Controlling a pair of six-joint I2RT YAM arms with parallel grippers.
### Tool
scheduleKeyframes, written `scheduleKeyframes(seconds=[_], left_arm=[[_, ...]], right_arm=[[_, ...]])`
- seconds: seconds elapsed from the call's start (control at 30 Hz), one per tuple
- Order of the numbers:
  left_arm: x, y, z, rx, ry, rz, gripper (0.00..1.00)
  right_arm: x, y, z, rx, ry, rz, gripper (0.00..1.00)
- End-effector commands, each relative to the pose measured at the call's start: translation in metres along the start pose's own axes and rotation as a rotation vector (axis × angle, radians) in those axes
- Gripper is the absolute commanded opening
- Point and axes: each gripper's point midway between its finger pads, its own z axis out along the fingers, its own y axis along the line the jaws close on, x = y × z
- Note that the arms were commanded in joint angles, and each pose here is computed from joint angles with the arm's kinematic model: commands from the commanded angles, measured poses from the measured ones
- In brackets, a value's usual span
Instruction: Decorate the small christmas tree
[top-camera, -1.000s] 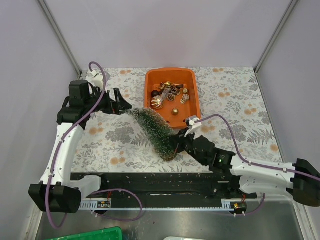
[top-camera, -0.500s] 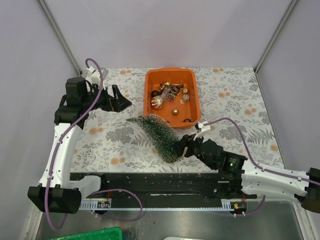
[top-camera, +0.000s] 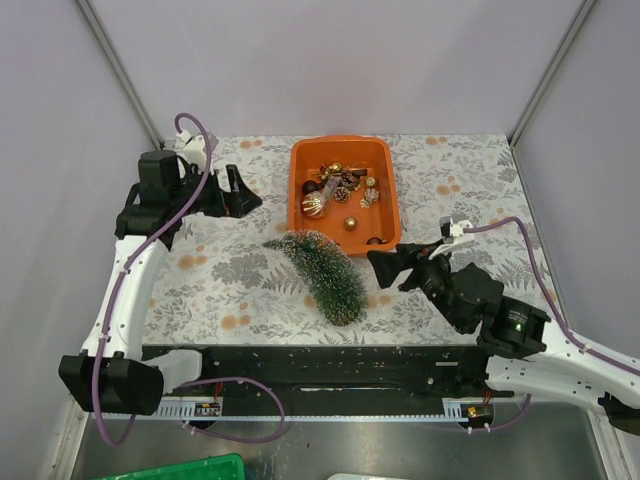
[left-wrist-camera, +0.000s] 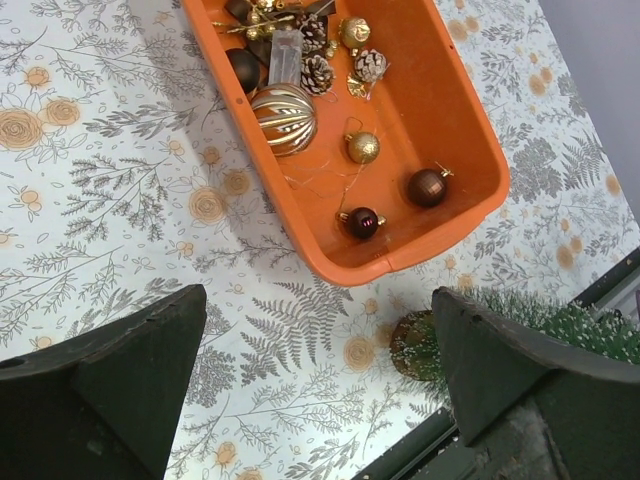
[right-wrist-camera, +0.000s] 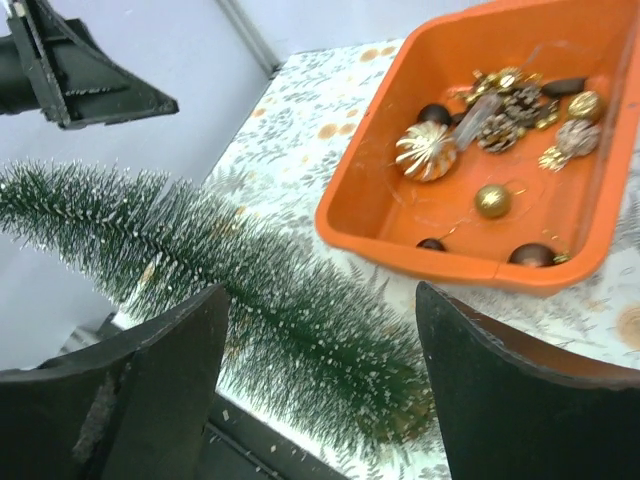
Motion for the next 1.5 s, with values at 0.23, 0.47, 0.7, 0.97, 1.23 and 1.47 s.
scheduleKeyframes(seconds=[0.23, 0.47, 0.7, 0.97, 1.23, 1.47], left_arm=[[-0.017, 0.013, 0.04, -0.035, -0.003, 0.077, 0.99], [-0.055, 0.013, 0.118, -0.006, 0.026, 0.136, 0.99], [-0.086, -0.016, 0.222, 0.067, 0.092, 0.254, 0.99], [-0.076, -0.032, 0.276, 0.175, 0.091, 0.294, 0.99], [-0.052, -0.05, 0.305, 0.216, 0.091, 0.344, 0.99], [-0.045, -0.047, 0.319, 0.217, 0.096, 0.34, 0.99]], right_arm=[[-0.084, -0.028, 0.075, 0.232, -0.127, -0.1, 0.89], [-0.096, -0.086, 0.164, 0.252, -0.019, 0.068, 0.86], [-0.083, -0.16, 0.18, 0.294, 0.007, 0.256, 0.74], [-0.047, -0.201, 0.215, 0.31, 0.066, 0.327, 0.71], [0.019, -0.249, 0.23, 0.433, 0.216, 0.317, 0.67], [0.06, -0.251, 0.238, 0.387, 0.329, 0.348, 0.52]])
